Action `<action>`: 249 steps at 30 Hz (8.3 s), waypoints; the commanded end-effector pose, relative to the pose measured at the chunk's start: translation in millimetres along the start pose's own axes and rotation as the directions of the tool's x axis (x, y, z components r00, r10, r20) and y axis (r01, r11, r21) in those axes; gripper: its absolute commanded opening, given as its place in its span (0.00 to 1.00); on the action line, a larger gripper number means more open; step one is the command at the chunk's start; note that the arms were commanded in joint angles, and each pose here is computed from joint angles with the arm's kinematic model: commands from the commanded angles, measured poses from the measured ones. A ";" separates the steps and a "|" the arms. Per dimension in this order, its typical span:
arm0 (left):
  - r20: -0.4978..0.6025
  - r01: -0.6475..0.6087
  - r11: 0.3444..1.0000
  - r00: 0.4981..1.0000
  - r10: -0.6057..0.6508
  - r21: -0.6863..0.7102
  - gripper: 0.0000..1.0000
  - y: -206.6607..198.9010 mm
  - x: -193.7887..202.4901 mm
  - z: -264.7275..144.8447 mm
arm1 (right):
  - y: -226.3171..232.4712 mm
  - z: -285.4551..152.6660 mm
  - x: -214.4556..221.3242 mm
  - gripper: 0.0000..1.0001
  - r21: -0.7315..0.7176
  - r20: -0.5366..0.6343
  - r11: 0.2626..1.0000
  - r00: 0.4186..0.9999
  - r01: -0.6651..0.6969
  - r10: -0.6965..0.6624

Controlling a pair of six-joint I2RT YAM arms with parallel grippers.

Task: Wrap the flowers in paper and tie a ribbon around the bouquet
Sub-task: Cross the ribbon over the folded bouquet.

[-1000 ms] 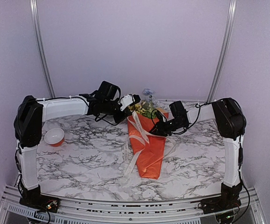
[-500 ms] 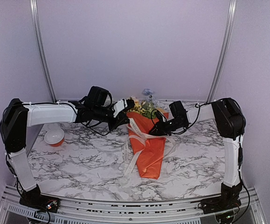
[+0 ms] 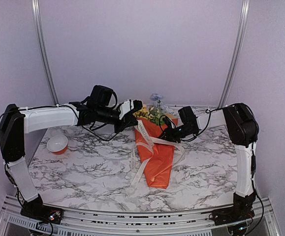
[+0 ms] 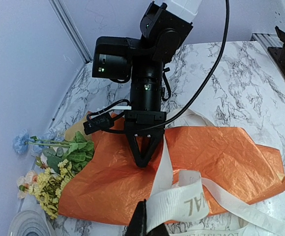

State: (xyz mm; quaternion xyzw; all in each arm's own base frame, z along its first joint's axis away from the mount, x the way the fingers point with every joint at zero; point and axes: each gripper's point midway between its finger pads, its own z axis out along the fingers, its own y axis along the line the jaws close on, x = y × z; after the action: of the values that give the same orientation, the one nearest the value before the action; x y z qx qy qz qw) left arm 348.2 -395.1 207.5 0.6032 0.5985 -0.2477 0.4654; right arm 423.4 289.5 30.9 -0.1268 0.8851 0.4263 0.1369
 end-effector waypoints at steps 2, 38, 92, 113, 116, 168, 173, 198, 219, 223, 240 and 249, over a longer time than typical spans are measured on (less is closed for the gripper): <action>-0.025 -0.129 0.988 0.991 0.131 0.082 0.00 -7.4 -1.5 -28.3 | -44.5 11.8 32.5 0.27 0.134 -0.084 0.986 0.991 -0.094 0.106; -0.574 -0.038 0.973 0.802 0.164 0.226 0.61 -83.1 134.5 6.3 | -41.7 15.3 31.8 0.27 0.134 -0.092 0.987 0.991 -0.085 0.098; -0.398 0.143 0.989 0.907 -0.139 -0.019 0.00 -80.3 50.9 57.2 | -49.1 19.5 46.5 0.27 0.142 -0.112 0.985 0.987 -0.097 0.113; -0.455 -0.397 0.838 0.866 0.206 -0.376 0.00 44.4 20.0 59.4 | -53.4 21.7 55.6 0.27 0.152 -0.138 0.983 0.983 -0.099 0.120; -0.411 -0.412 0.780 0.885 0.219 -0.472 0.00 65.8 9.7 53.0 | -53.7 22.1 57.7 0.27 0.152 -0.143 0.983 0.982 -0.100 0.122; -0.349 0.043 0.997 0.935 -0.064 -0.067 0.75 -32.1 81.9 71.9 | -51.2 26.6 56.5 0.26 0.147 -0.145 0.984 0.982 -0.096 0.117; -0.358 0.011 0.999 0.933 -0.023 -0.036 0.75 -35.1 88.8 88.4 | -51.8 26.6 57.7 0.27 0.148 -0.148 0.984 0.982 -0.098 0.120; -0.418 -0.143 0.984 0.904 0.086 -0.107 0.00 -16.2 90.7 86.1 | -48.4 21.9 49.9 0.26 0.151 -0.133 0.984 0.985 -0.093 0.113; -0.249 -0.283 0.938 0.911 0.329 0.202 0.00 -130.8 -4.5 24.1 | -54.5 26.2 52.3 0.27 0.162 -0.149 0.982 0.982 -0.093 0.117; -0.325 -0.207 0.972 0.917 0.233 0.113 0.00 -90.8 19.6 46.7 | -55.4 26.5 53.3 0.27 0.163 -0.150 0.982 0.981 -0.094 0.119; -0.401 0.049 0.970 0.905 -0.145 -0.239 0.00 16.4 111.9 110.1 | -42.4 23.6 46.6 0.27 0.116 -0.140 0.989 0.984 -0.090 0.106; -0.406 0.119 0.971 0.892 -0.196 -0.207 0.00 3.6 132.5 118.3 | -33.8 3.2 20.5 0.26 0.144 -0.065 0.987 0.994 -0.072 0.082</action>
State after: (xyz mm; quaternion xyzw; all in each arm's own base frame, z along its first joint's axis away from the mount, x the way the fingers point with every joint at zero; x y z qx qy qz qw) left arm 401.6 -425.9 43.3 0.5615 0.7466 -0.0737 0.3492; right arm 424.3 296.9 28.7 -0.1453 0.8816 0.4294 0.1316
